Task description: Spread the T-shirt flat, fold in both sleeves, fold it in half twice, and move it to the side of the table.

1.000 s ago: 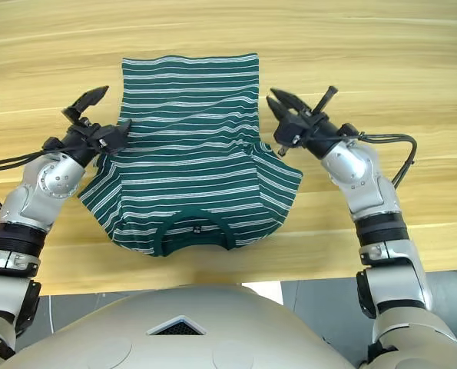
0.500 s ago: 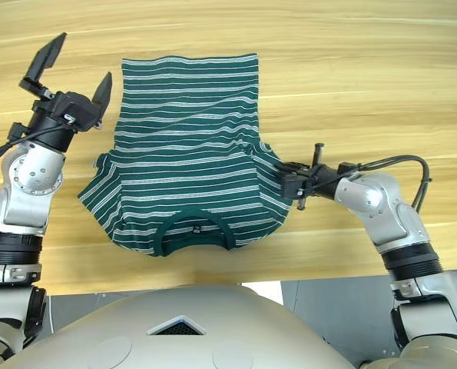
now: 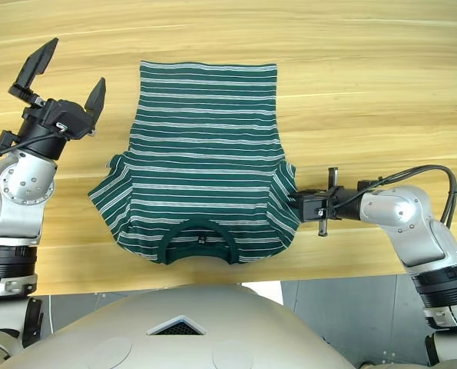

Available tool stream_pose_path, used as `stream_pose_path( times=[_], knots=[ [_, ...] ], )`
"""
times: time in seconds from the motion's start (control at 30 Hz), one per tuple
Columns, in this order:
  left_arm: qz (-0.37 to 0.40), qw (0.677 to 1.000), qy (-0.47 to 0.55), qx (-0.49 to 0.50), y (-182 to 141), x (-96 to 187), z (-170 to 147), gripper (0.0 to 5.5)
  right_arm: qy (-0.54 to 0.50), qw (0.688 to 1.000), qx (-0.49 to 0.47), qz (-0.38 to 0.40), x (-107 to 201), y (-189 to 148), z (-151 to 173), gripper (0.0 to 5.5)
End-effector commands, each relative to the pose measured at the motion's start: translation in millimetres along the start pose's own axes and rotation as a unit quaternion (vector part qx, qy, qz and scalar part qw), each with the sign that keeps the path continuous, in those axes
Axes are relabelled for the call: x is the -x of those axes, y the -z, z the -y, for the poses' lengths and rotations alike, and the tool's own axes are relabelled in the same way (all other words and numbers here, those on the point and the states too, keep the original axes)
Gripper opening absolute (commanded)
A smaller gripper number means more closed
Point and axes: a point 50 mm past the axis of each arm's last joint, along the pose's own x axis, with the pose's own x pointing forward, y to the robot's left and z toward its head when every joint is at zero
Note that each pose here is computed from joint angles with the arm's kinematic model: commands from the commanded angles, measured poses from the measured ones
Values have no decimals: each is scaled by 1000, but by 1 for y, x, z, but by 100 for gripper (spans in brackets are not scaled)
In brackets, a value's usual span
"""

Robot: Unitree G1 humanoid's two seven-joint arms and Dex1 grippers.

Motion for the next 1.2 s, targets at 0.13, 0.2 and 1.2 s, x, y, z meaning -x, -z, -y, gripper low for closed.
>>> stream_pose_path(
  times=[0.13,0.2,1.2],
  knots=[
    [-12,1000,6,-2,3,4,-2,393,131,990,34,-45,37,9,54,59],
    [-16,1000,5,-4,5,6,-2,393,135,989,41,-45,40,6,58,59],
    [-238,540,-208,780,-25,166,107,393,595,784,-8,176,84,-39,123,59]
  ],
)
